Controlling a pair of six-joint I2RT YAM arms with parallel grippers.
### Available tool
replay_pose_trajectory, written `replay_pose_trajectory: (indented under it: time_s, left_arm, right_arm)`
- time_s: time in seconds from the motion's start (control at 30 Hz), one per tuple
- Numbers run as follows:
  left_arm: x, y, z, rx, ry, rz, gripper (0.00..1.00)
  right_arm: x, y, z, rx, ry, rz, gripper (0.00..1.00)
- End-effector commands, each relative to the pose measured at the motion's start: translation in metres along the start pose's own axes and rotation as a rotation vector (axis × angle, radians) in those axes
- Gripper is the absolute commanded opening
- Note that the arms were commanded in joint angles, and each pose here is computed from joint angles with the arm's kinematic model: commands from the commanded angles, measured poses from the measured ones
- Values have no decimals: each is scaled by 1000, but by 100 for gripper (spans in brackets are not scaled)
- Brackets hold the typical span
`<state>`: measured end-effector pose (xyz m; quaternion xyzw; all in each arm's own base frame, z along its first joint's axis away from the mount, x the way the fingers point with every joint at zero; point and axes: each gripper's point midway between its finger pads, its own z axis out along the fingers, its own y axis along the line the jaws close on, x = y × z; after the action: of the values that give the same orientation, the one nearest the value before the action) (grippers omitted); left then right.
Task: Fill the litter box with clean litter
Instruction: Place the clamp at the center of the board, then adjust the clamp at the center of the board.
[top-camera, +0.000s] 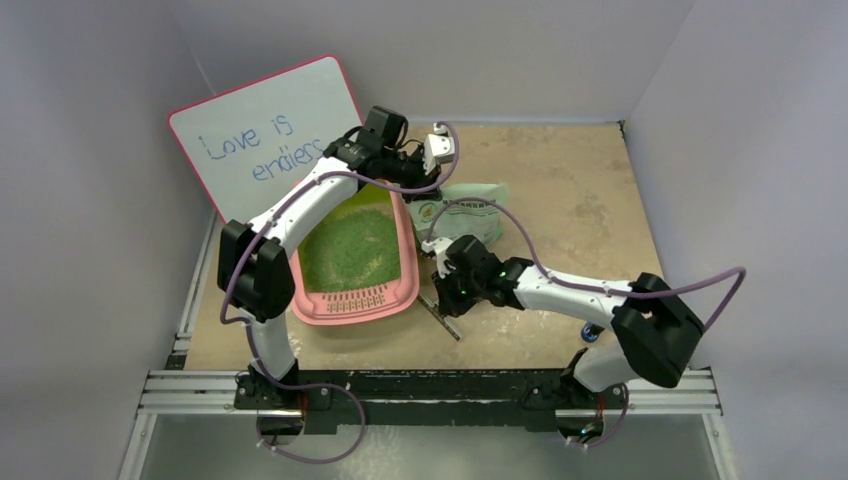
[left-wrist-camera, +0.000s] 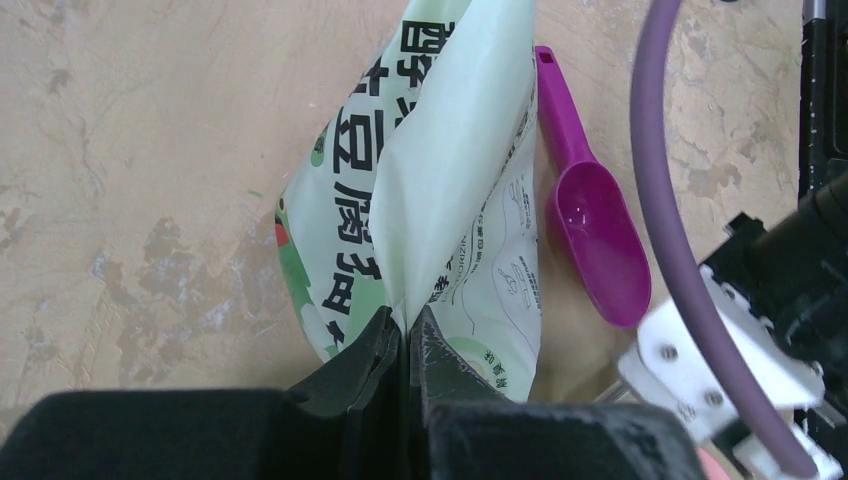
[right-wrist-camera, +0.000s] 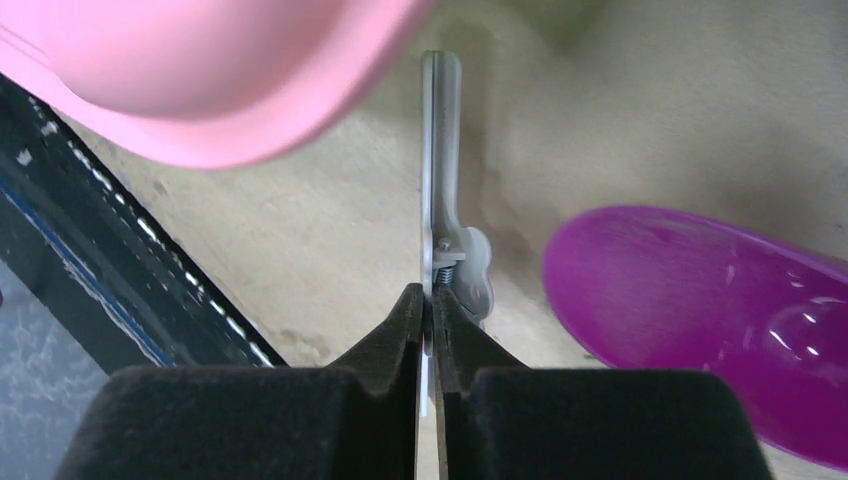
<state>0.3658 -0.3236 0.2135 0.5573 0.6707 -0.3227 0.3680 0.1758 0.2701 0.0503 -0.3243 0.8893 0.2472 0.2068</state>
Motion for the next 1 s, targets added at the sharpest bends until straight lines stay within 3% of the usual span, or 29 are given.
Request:
replay_pose_trajectory:
  time_s: [0.0, 0.13, 0.2, 0.23, 0.37, 0.43, 0.47, 0.5, 0.53, 0.7, 0.83, 0.97]
  left_arm:
    - [-33, -2, -18, -22, -90, 55, 0]
    - [-32, -3, -17, -16, -91, 51, 0]
    - [-33, -3, -17, -17, -92, 52, 0]
    - [-32, -3, -17, -18, -91, 51, 0]
    - [-32, -4, -18, -18, -92, 50, 0]
    - [-31, -4, -18, -17, -89, 48, 0]
    - [-30, -5, -18, -18, -88, 47, 0]
    - [-30, -4, -17, -18, -88, 48, 0]
    - [-29, -5, -17, -19, -88, 48, 0]
    - [-30, -4, -18, -19, -89, 43, 0]
    - [-29, -5, -17, -17, -88, 42, 0]
    - [-30, -5, -17, -16, -90, 41, 0]
  right_arm:
    - [-38, 6, 4, 102, -113, 78, 11]
    - [-35, 35, 2, -58, -126, 151, 25]
    - [-35, 40, 1, -84, -137, 197, 47]
    - [-32, 41, 2, -89, -126, 219, 51]
    - [-11, 31, -3, -28, -97, 336, 51]
    - [-21, 25, -14, 7, -187, 396, 53]
    - [-19, 24, -18, 3, -209, 433, 60]
    - [-12, 26, -21, -11, -205, 488, 77]
    - [-4, 28, -22, -26, -204, 557, 80]
    - [5, 25, -12, -48, -223, 632, 84]
    - [6, 8, 3, 66, -203, 702, 81]
    - [6, -4, 18, 70, -239, 775, 72]
